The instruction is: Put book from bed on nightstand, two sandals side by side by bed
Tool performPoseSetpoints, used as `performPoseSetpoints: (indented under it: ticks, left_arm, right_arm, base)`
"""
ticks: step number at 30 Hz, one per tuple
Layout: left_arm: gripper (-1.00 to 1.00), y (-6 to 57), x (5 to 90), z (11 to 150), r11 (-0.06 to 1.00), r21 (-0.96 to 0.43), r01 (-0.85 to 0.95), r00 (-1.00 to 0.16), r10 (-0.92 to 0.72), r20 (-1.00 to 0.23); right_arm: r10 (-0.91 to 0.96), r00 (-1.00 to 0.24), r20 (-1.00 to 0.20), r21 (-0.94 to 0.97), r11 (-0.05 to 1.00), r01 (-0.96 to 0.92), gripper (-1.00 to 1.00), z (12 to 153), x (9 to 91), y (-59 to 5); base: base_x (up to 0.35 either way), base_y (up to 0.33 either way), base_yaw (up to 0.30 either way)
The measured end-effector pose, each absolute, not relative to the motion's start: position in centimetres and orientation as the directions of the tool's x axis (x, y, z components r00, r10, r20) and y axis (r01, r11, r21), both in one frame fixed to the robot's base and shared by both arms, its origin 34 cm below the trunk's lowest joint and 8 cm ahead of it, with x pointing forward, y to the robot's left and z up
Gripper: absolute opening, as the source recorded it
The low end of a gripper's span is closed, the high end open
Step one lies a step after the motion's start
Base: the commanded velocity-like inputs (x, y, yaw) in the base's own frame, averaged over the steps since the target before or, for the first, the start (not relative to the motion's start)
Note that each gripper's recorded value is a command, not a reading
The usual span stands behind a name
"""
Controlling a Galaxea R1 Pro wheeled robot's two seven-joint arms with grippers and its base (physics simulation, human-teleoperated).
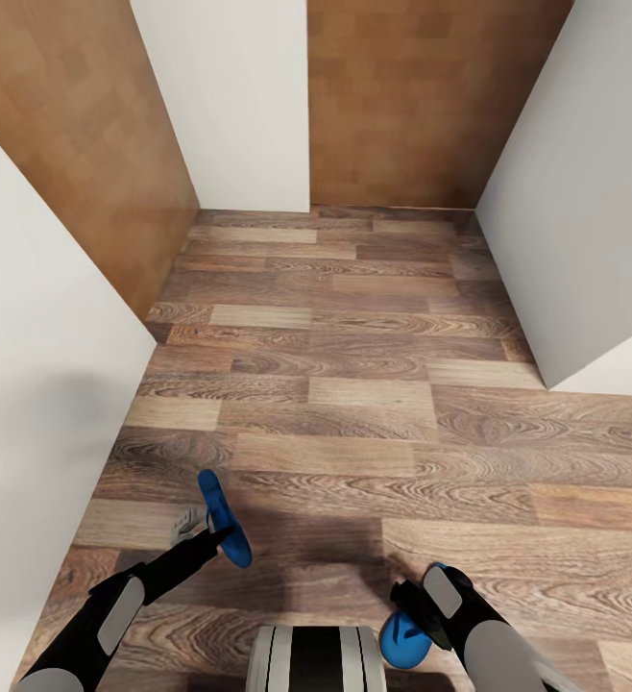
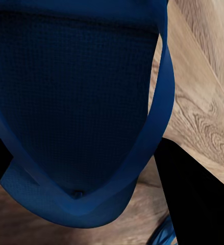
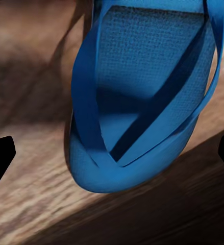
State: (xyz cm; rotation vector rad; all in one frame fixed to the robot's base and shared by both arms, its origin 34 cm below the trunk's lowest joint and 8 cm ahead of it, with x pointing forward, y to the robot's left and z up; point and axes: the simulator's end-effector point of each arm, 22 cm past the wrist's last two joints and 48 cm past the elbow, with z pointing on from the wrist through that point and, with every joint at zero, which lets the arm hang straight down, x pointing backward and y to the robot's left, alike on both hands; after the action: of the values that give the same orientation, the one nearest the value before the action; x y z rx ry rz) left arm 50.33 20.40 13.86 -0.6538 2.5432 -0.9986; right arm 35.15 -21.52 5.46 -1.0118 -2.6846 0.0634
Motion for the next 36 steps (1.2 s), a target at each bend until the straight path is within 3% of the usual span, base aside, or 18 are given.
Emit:
performPoseSetpoints:
  ticks: [36]
  left_arm:
    - [-1.0,20.4,49.0,12.3,0.649,-0.691,-0.319,-0.845,-0.525,-0.103]
  right_arm:
    - [0.654,-0.71,0.262,-0.159,0.755,0.636,1.0,4.4,33.5,-21.5]
  base:
    - [0.013,0.0,0.0]
